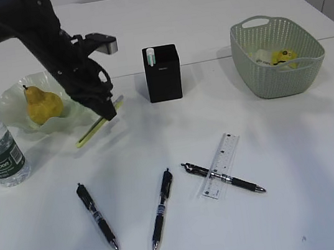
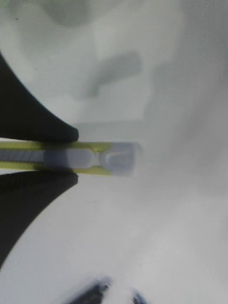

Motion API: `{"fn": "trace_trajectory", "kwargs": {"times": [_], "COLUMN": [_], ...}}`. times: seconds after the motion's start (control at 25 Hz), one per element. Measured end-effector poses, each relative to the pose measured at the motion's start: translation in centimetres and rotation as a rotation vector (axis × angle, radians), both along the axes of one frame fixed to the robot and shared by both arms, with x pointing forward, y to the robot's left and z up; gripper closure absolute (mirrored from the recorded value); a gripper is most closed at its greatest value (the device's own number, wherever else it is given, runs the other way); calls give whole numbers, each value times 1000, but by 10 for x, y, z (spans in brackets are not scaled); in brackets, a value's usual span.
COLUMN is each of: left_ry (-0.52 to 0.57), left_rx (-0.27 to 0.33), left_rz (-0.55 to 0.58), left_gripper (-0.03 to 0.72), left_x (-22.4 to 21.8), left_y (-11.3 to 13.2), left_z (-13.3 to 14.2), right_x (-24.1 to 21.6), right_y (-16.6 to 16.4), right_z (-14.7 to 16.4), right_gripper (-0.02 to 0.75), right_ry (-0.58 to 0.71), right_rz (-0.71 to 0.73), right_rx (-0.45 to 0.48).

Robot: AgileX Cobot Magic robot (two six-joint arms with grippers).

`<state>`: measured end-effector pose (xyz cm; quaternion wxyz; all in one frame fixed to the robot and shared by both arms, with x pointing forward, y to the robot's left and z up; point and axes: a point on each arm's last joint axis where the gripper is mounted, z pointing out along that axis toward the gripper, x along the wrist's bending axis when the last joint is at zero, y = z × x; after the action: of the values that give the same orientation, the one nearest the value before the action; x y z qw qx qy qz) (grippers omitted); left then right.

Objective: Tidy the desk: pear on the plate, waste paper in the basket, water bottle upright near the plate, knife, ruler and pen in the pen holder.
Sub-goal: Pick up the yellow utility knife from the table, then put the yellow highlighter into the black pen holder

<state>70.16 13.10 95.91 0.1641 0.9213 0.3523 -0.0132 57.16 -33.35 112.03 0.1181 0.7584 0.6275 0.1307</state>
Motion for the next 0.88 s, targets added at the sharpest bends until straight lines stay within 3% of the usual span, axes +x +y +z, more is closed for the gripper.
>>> {"fn": "trace_trajectory", "kwargs": {"times": [0.32, 0.56, 0.88], "left_ry": [-173, -257, -374], "left_rx": [-245, -393, -613], "left_rz": [37, 71, 36], "left_gripper": [578, 578, 578], "left_x": [14, 21, 26], "left_y": [-29, -38, -51], "left_z": [51, 63, 80], "right_x": [0, 1, 2], "right_y": [0, 0, 0], "right_z": [0, 0, 1], "right_gripper": [265, 265, 265], "right_ry": [0, -12, -27], "right_rz": [0, 0, -1], "right_rx": [0, -1, -3]}}
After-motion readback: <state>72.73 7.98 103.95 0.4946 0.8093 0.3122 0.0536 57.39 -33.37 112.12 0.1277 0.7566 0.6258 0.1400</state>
